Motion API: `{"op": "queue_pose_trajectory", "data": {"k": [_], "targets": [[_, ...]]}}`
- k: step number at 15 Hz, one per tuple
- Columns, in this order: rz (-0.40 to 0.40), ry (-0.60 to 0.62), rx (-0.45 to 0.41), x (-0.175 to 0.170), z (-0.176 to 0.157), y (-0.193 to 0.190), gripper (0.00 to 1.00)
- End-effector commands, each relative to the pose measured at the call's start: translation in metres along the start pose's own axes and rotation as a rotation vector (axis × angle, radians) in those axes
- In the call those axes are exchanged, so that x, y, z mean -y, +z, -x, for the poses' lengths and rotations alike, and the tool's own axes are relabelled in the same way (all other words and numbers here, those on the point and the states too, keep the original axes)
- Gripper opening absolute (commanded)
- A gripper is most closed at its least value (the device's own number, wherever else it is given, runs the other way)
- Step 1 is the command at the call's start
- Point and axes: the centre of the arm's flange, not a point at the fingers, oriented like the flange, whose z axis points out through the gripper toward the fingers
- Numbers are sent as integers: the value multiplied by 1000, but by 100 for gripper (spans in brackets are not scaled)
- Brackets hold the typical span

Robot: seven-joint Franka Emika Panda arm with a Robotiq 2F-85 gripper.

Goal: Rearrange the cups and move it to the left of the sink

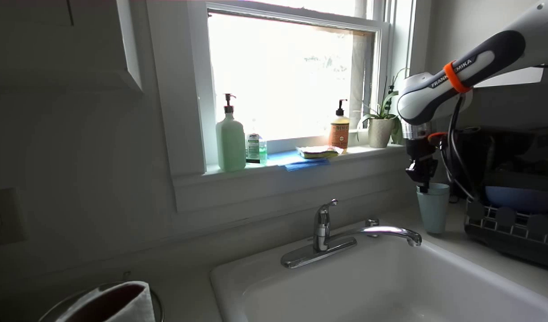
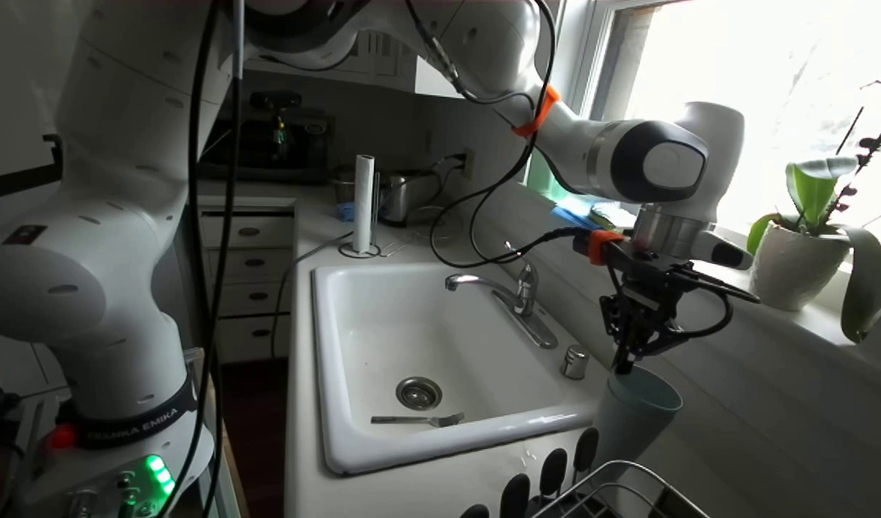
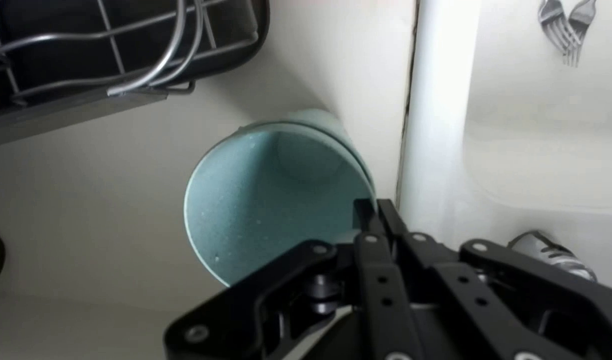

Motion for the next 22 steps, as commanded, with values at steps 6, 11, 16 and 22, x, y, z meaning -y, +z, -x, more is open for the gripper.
{"op": "queue_pose_trajectory", "data": {"k": [6, 11, 16, 22], "targets": [[49, 81, -110, -1, 20, -18, 1], [26, 75, -140, 2, 42, -40, 1], [32, 94, -195, -1, 60, -67, 1], [38, 98, -231, -6, 78, -94, 1]]}}
